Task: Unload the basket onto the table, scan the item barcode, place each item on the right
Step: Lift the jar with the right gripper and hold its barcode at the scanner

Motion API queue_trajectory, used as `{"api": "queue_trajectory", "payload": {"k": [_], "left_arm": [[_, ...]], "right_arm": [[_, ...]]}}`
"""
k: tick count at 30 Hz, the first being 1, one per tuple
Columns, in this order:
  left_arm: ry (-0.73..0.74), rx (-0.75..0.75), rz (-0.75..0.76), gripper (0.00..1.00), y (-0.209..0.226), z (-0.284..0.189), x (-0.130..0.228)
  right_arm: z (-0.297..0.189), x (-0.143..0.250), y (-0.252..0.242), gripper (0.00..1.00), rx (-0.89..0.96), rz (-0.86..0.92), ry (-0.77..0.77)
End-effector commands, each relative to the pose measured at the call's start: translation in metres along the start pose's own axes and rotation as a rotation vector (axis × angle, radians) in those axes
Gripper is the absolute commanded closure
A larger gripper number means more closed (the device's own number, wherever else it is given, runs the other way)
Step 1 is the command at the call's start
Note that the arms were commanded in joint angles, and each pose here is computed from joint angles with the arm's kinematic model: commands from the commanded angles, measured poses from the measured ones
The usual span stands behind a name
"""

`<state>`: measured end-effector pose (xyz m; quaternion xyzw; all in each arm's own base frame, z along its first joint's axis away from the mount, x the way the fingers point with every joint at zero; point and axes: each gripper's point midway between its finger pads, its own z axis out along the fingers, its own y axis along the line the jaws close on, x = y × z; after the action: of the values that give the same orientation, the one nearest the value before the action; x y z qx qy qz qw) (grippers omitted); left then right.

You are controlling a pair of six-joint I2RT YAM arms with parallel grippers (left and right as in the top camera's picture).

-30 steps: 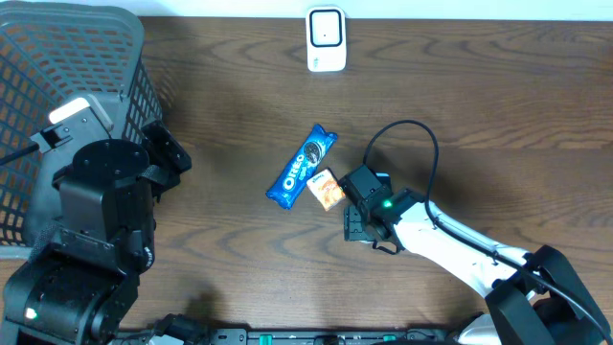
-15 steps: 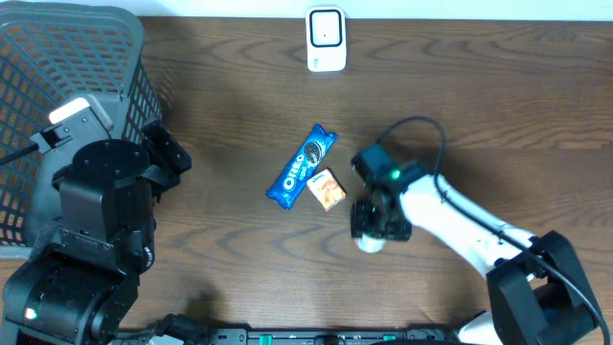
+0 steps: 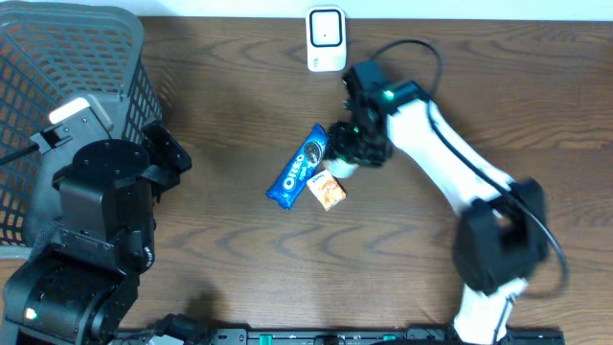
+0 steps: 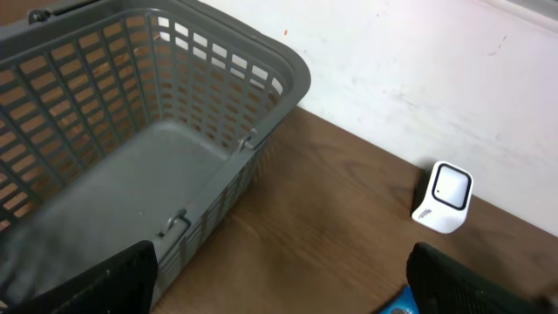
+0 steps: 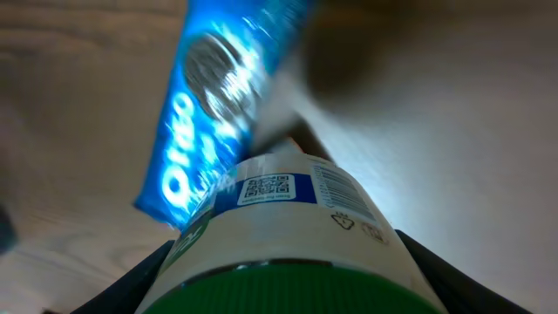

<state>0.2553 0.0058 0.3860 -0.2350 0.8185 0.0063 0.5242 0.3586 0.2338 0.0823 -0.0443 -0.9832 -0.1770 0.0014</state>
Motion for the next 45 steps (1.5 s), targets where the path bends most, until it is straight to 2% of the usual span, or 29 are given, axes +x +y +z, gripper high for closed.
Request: {"api": "queue_trajectory", "payload": {"k": [1, 6, 11, 18, 22, 35, 41, 45], "left_arm": [[-0.009, -0.014, 0.011, 0.09, 0.003, 0.000, -0.002], [-0.009, -0.014, 0.011, 0.08, 0.003, 0.000, -0.002], [-0.009, -0.014, 0.011, 0.09, 0.003, 0.000, -0.002], [-0.009, -0.014, 0.011, 0.09, 0.003, 0.000, -0.002], [-0.009, -0.014, 0.011, 0.09, 0.003, 0.000, -0.002], [-0.009, -0.014, 0.011, 0.08, 0.003, 0.000, -0.002], [-0.009, -0.014, 0.011, 0.08, 0.003, 0.000, -0.002], [-0.009, -0.014, 0.011, 0.09, 0.003, 0.000, -0.002]], "right_arm": [[0.006, -0.020, 0.039, 0.66, -0.153, 0.026, 0.044], [-0.008, -0.069, 0.082, 0.63, -0.334, 0.056, -0.016], [-0.028, -0.121, 0.110, 0.59, -0.566, 0.176, -0.084], [-0.040, -0.189, 0.130, 0.59, -0.892, 0.336, -0.113], [-0.044, -0.216, 0.124, 0.59, -1.002, 0.441, -0.119], [-0.065, -0.266, 0.069, 0.57, -1.121, 0.722, -0.110], [-0.051, -0.277, 0.064, 0.58, -1.231, 0.751, -0.076], [-0.028, -0.270, 0.062, 0.58, -1.199, 0.758, -0.011]]}}
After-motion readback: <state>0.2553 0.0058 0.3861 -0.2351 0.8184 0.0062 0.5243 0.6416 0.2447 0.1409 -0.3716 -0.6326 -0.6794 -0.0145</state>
